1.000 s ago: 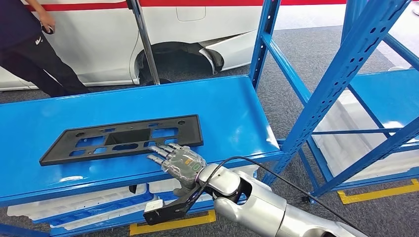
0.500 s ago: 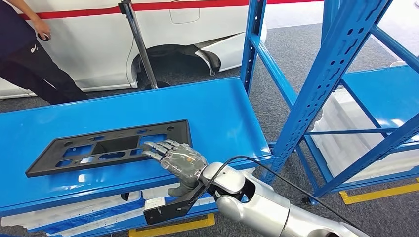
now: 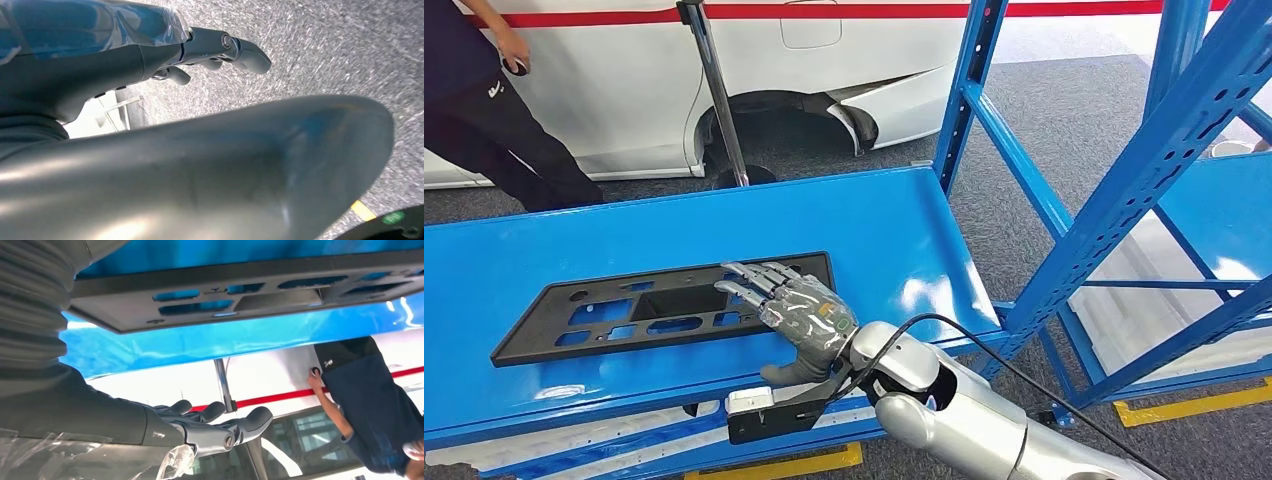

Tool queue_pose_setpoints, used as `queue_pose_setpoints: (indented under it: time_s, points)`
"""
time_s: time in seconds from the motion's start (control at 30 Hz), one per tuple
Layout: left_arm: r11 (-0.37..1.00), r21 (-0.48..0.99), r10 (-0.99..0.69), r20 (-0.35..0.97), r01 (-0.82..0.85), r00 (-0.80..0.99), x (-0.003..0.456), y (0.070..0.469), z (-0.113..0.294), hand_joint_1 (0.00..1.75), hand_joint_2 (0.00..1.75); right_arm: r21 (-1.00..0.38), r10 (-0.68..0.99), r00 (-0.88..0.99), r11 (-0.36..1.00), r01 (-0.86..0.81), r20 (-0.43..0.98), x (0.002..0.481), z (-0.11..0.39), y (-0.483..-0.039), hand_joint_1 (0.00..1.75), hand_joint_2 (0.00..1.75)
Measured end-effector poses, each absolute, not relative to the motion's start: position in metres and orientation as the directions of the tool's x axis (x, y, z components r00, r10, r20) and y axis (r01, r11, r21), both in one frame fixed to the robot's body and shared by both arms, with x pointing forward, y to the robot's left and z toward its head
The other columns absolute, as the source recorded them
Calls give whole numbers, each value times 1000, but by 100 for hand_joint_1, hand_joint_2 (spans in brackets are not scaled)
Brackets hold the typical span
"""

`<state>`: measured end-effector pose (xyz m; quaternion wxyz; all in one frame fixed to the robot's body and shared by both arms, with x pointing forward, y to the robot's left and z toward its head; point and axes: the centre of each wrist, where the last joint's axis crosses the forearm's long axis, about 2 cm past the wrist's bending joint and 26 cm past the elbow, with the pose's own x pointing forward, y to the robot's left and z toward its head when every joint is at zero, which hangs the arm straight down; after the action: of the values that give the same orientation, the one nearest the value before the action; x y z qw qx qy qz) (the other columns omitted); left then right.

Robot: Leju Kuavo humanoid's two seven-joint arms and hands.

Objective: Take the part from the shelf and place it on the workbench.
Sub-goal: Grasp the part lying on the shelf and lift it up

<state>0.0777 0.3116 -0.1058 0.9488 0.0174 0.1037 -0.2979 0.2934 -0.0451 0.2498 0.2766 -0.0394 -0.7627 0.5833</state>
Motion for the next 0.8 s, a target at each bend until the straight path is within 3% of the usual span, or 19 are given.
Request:
queue_pose_setpoints:
  time_s: [0.8]
  points:
    - [818,7,-565,-178,575,806,79,310,-106,0,0,-904,368,-844,331,-272,389,290,248,-48,0,175]
